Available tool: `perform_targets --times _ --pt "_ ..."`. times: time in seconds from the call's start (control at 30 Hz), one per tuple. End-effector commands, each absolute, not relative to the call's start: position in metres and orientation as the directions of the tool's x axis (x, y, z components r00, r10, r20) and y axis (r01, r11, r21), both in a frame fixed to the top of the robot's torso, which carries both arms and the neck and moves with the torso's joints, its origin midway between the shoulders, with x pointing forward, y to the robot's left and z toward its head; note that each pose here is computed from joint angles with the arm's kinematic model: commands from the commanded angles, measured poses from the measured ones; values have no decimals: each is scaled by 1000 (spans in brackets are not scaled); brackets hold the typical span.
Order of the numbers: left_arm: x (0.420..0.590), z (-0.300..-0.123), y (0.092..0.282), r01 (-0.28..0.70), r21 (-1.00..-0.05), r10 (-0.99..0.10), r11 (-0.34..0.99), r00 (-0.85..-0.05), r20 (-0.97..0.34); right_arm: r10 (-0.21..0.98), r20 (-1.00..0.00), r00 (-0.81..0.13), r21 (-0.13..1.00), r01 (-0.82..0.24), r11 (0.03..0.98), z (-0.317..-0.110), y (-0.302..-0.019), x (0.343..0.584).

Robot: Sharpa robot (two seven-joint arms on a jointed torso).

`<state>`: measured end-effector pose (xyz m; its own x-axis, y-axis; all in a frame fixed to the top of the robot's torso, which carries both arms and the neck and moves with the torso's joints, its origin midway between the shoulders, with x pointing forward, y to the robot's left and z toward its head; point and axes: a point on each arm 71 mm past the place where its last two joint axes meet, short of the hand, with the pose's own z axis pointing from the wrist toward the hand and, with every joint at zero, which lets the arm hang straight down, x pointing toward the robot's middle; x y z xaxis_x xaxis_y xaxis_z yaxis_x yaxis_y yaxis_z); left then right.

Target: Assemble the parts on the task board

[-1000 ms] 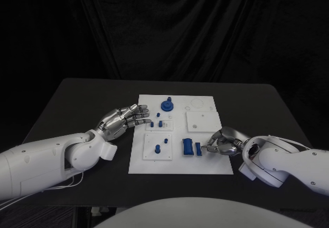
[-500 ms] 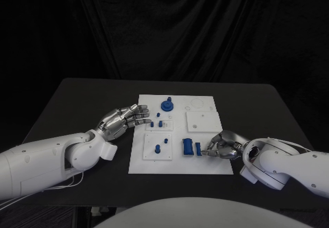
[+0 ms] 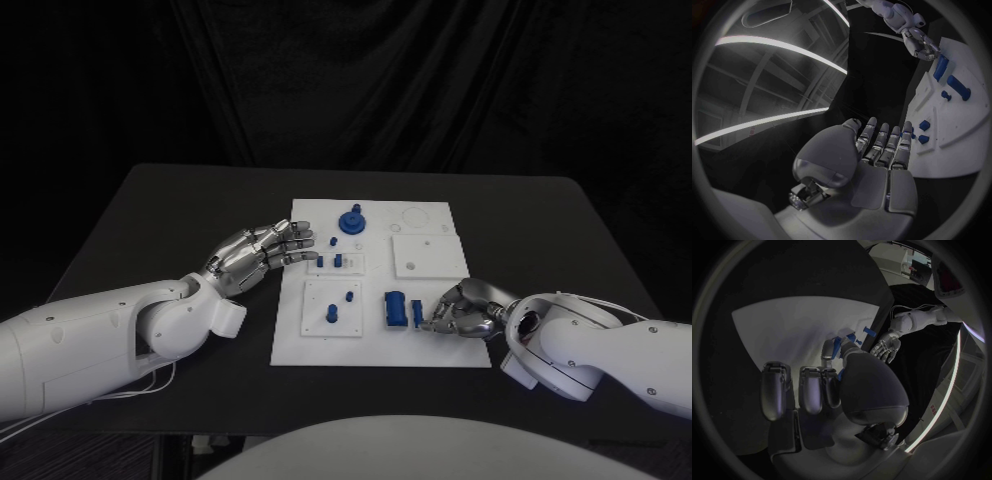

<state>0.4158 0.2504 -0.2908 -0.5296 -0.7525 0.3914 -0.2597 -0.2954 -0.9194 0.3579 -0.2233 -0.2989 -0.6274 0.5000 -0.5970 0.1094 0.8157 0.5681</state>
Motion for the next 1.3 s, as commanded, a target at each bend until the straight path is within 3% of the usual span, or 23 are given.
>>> perform_targets --times 0.03,1.3 --pt "415 -291 249 -262 -915 -739 -307 -540 403 500 -601 -624 558 120 821 -300 -224 358" --pt "415 -290 248 -250 -914 -736 -319 -542 405 483 -601 -637 556 101 825 -305 -224 364"
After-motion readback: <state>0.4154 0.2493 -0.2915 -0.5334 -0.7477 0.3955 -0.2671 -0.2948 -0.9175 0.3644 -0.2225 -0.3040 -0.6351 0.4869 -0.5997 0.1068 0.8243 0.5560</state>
